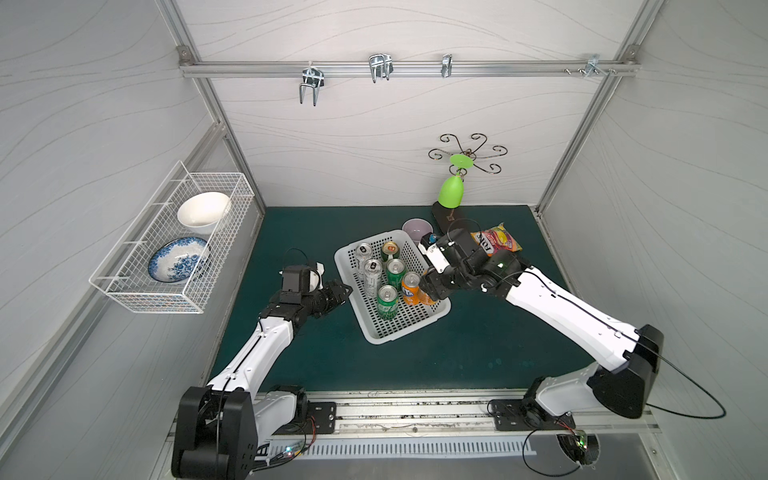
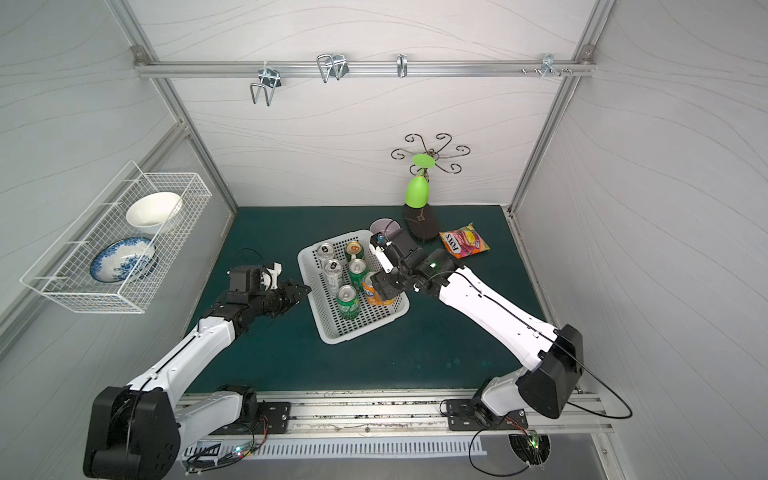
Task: Take out the drinks from the basket
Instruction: Place the drink at the center of the board.
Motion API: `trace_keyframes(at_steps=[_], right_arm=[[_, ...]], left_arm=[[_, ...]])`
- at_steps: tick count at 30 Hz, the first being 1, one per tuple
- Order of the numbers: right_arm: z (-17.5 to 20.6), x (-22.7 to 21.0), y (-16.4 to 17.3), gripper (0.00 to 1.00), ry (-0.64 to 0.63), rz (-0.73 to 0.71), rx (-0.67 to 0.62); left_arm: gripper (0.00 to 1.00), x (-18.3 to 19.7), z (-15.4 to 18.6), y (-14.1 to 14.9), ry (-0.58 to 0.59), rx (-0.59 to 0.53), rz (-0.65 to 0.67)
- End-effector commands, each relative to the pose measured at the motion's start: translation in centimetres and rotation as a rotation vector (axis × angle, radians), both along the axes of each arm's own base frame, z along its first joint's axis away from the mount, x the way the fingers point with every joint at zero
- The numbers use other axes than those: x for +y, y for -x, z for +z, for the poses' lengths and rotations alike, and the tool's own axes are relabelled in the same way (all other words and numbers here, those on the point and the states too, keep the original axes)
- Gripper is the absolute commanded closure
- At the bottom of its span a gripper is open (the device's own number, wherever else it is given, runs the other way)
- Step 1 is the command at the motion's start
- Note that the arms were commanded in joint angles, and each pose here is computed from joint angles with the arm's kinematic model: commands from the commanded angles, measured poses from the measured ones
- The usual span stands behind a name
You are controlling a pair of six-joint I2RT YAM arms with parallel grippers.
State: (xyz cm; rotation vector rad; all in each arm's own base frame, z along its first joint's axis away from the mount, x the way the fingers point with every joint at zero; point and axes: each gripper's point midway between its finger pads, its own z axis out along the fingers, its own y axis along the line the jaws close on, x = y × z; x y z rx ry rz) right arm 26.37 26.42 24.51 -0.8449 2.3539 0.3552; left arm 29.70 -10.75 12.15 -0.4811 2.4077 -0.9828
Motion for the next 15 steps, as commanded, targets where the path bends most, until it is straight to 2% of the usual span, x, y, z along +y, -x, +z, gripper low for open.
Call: trace_keyframes(at_steps=[1, 7, 15], right_arm=[[4.2, -1.6, -1.2, 0.44, -0.087, -0.016, -0.08], [5.1, -4.9, -4.7, 0.44, -0.115, -0.115, -0.108], [4.1, -7.4, -9.4, 0.44, -0.109, -0.21, -0.133]], left_arm=[[0.53, -0.5, 2.2, -1.6, 0.025, -0.079, -0.026], [0.59, -0.7, 1.6, -1.7, 0.035, -0.062, -0.034], [0.61, -0.8, 1.3, -1.7, 0.041, -0.052, -0.038]])
